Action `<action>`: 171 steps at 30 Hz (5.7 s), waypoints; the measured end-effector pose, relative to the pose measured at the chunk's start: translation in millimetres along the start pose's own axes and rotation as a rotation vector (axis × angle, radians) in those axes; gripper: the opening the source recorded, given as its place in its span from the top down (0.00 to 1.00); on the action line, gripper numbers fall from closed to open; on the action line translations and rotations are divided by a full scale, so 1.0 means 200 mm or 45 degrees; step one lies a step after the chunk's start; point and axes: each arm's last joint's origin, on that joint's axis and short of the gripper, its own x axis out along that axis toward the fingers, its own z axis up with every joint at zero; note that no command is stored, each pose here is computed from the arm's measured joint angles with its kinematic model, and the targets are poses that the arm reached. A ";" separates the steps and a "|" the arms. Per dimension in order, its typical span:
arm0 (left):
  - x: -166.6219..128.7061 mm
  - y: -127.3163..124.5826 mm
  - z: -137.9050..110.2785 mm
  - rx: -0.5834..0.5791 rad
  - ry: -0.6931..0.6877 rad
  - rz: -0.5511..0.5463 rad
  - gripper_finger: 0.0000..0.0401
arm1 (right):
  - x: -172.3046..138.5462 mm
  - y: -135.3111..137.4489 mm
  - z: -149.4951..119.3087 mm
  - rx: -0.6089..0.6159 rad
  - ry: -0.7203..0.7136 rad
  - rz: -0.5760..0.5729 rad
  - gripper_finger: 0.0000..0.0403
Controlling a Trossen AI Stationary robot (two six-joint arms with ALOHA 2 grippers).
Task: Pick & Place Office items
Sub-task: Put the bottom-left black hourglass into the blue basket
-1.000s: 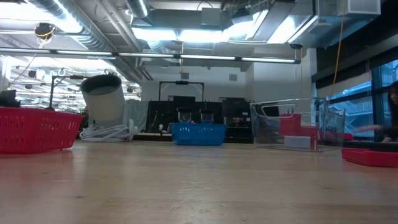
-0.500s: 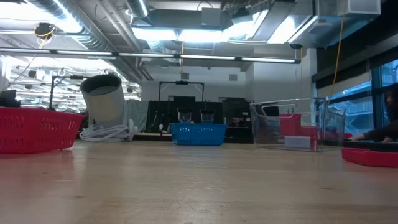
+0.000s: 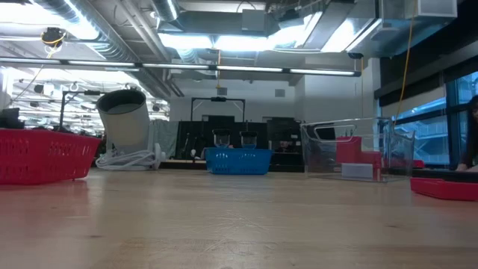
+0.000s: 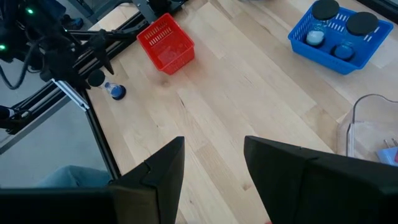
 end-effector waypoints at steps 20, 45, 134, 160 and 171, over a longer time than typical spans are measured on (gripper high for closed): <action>0.13 0.04 0.08 -0.144 0.192 0.002 0.54 | 0.00 0.00 0.00 0.000 0.000 0.000 0.58; -0.01 0.42 0.65 -0.242 -0.390 0.555 0.59 | 0.00 0.00 0.00 -0.001 0.000 0.000 0.58; 0.56 1.78 1.01 -1.182 -0.732 0.978 0.59 | 0.00 0.02 0.01 0.020 -0.011 0.051 0.58; 0.73 1.79 0.95 -1.405 -0.771 1.069 0.59 | 0.00 0.02 0.01 0.022 -0.010 0.056 0.58; 0.79 1.80 0.92 -1.407 -0.729 1.059 0.58 | 0.00 0.02 0.01 0.023 -0.012 0.059 0.58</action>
